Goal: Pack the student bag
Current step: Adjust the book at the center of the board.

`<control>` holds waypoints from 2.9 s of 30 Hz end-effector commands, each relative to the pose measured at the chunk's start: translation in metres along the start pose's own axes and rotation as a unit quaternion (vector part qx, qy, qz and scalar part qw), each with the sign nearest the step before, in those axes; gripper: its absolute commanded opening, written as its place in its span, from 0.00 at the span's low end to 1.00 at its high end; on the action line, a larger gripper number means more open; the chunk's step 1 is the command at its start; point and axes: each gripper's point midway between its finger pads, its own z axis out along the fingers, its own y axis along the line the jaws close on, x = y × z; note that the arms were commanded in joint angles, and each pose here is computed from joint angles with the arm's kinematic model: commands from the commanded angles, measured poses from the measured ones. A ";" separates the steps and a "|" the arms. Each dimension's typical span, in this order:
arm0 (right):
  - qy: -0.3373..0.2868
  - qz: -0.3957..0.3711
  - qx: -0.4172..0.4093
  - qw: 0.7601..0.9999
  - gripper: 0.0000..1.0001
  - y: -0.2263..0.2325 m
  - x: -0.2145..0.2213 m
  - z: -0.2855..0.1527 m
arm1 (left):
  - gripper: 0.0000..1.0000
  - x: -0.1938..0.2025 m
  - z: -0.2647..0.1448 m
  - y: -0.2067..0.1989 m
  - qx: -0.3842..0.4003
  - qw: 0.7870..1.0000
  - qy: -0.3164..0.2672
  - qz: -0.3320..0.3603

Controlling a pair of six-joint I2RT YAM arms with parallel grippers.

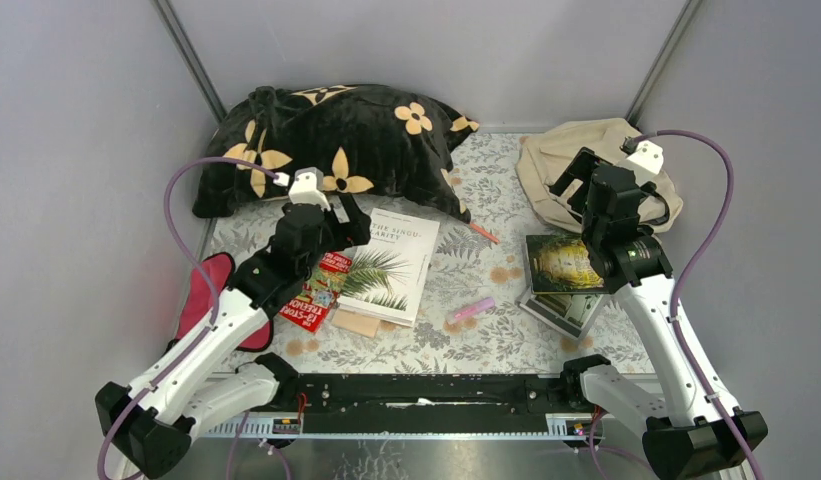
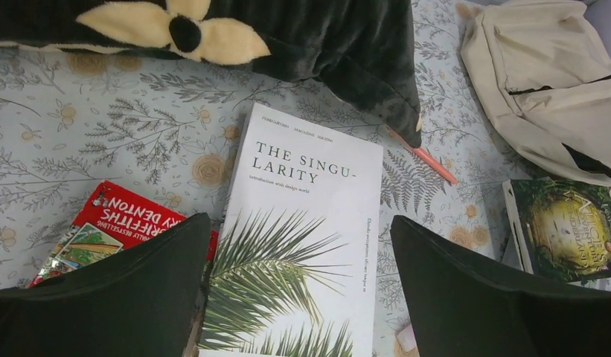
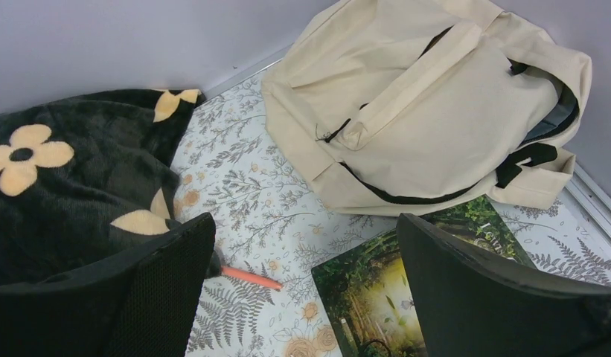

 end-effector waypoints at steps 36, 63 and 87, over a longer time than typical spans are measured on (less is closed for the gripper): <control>0.196 0.023 0.285 0.938 1.00 -0.156 0.107 0.047 | 0.99 0.088 0.000 -0.136 0.203 0.954 0.147 0.162; 0.405 0.191 0.061 0.892 1.00 -0.104 0.256 -0.002 | 0.99 0.112 0.017 -0.139 0.198 0.950 0.173 0.166; 0.167 0.159 0.081 0.970 1.00 -0.103 0.106 0.050 | 0.99 0.113 0.016 -0.143 0.209 0.946 0.180 0.168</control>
